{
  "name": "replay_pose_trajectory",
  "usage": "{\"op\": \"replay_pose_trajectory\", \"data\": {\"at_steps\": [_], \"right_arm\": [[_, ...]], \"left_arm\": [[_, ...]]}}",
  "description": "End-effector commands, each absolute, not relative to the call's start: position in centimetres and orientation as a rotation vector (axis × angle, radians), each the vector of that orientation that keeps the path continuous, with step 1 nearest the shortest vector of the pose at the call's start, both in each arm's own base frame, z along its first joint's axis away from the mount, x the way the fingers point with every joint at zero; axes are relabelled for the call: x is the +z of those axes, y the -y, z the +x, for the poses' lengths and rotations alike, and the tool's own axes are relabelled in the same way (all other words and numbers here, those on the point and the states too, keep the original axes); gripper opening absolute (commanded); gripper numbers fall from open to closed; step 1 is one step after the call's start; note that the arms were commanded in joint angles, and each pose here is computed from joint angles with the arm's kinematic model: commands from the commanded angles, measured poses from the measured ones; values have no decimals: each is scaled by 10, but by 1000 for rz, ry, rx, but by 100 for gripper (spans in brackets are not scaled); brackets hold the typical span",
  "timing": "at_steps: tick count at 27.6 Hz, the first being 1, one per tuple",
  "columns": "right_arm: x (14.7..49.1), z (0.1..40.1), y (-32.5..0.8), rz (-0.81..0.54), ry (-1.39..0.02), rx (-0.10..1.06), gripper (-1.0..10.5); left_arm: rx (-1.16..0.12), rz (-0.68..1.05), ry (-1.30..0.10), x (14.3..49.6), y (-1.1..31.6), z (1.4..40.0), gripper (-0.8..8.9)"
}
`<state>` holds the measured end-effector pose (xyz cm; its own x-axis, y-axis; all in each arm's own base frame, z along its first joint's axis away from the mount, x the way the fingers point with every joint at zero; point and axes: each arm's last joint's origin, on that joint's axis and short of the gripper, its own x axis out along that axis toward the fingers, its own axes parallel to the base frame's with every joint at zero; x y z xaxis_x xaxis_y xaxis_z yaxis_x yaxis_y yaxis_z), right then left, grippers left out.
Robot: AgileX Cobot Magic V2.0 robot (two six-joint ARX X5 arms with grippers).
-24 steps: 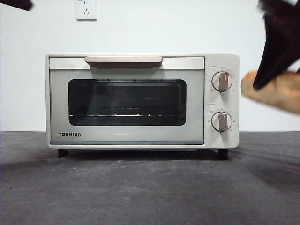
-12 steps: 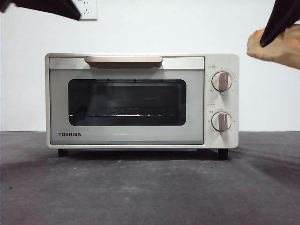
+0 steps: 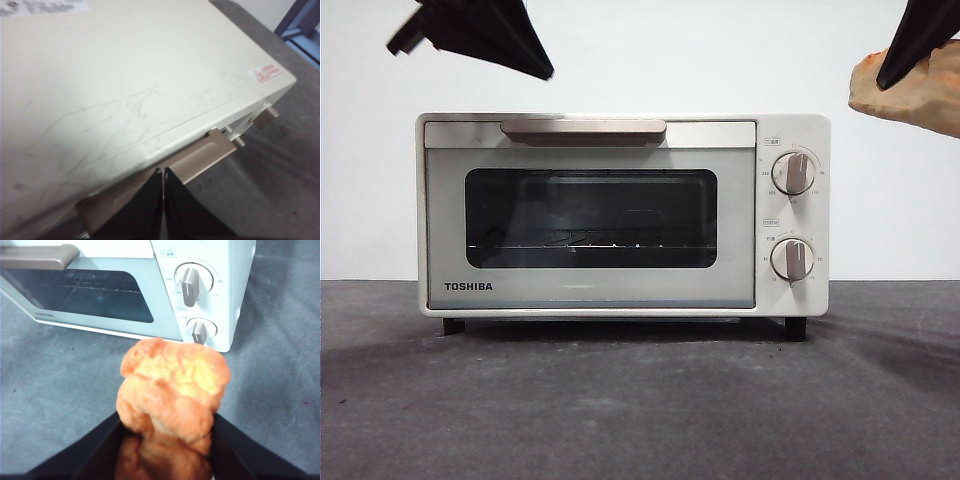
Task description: The left arm flap open the oven, the right arm pick bread and place it into oven, the left arm flap close the oven
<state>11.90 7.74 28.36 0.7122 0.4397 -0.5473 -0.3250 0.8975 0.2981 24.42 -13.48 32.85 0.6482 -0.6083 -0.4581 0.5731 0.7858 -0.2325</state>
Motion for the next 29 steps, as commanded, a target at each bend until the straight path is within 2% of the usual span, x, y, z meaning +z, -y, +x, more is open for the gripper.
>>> {"op": "replay_pose_trajectory", "data": {"at_steps": [1, 18, 29], "right_arm": [[290, 119, -78, 182, -630, 437, 220], [290, 119, -78, 164, -626, 443, 221], [290, 119, -78, 162, -625, 443, 221]], "left_arm": [[-666, -21, -530, 329, 143, 251, 12], [-633, 78, -593, 306, 158, 264, 12], [-701, 135, -720, 293, 177, 247, 11]]}}
